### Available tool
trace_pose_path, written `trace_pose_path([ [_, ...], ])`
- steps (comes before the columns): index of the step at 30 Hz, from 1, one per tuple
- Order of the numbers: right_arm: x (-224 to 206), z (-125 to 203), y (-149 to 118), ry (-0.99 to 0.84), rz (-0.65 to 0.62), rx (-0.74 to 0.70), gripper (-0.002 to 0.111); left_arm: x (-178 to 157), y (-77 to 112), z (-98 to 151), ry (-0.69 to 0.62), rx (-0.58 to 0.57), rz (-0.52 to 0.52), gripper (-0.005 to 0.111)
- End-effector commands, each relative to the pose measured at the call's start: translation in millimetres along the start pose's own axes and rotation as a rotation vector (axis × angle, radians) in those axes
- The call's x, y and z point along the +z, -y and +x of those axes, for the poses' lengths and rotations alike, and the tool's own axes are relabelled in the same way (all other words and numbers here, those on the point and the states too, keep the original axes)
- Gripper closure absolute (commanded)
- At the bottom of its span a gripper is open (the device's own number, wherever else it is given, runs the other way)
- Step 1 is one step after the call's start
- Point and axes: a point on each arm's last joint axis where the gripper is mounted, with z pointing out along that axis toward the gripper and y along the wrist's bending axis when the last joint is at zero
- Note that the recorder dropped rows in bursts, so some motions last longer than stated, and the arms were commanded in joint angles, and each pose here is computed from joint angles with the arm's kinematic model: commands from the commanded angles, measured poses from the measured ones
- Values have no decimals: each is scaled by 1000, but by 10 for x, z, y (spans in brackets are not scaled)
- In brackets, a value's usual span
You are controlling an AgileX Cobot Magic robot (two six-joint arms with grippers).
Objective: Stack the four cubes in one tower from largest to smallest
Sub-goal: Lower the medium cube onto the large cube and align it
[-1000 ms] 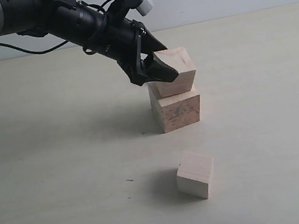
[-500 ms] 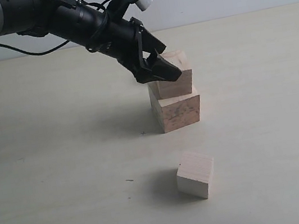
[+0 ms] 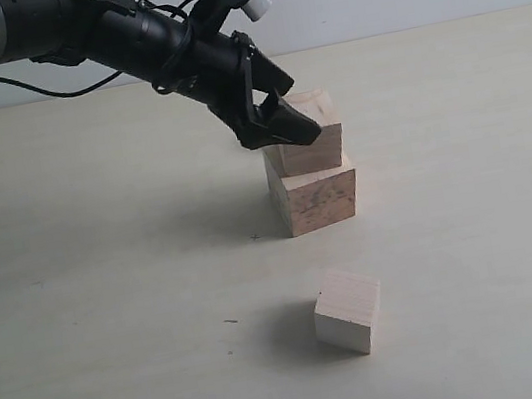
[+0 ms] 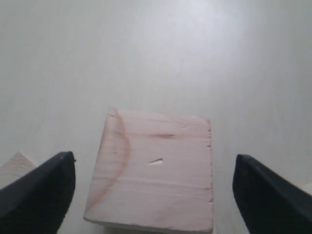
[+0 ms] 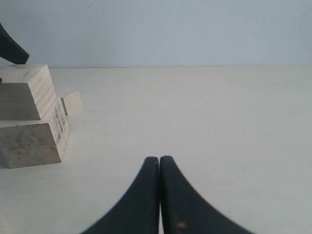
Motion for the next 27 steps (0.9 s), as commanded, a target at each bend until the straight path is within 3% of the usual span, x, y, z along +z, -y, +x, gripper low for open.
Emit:
trace_pose_path([
  [1, -2, 4, 5, 6, 8, 0, 108, -10, 16, -17, -12, 20, 11, 23],
  [4, -2, 4, 5, 6, 8, 0, 108, -10, 15, 0, -31, 16, 11, 26],
  [12, -2, 4, 5, 6, 8, 0, 108, -10, -1, 1, -31, 12, -7, 63],
  [16, -2, 4, 5, 6, 8, 0, 108, -10, -1, -2, -29, 7, -7, 72],
  [27, -2, 4, 5, 6, 8, 0, 108, -6, 0, -18, -14, -35, -10, 73],
])
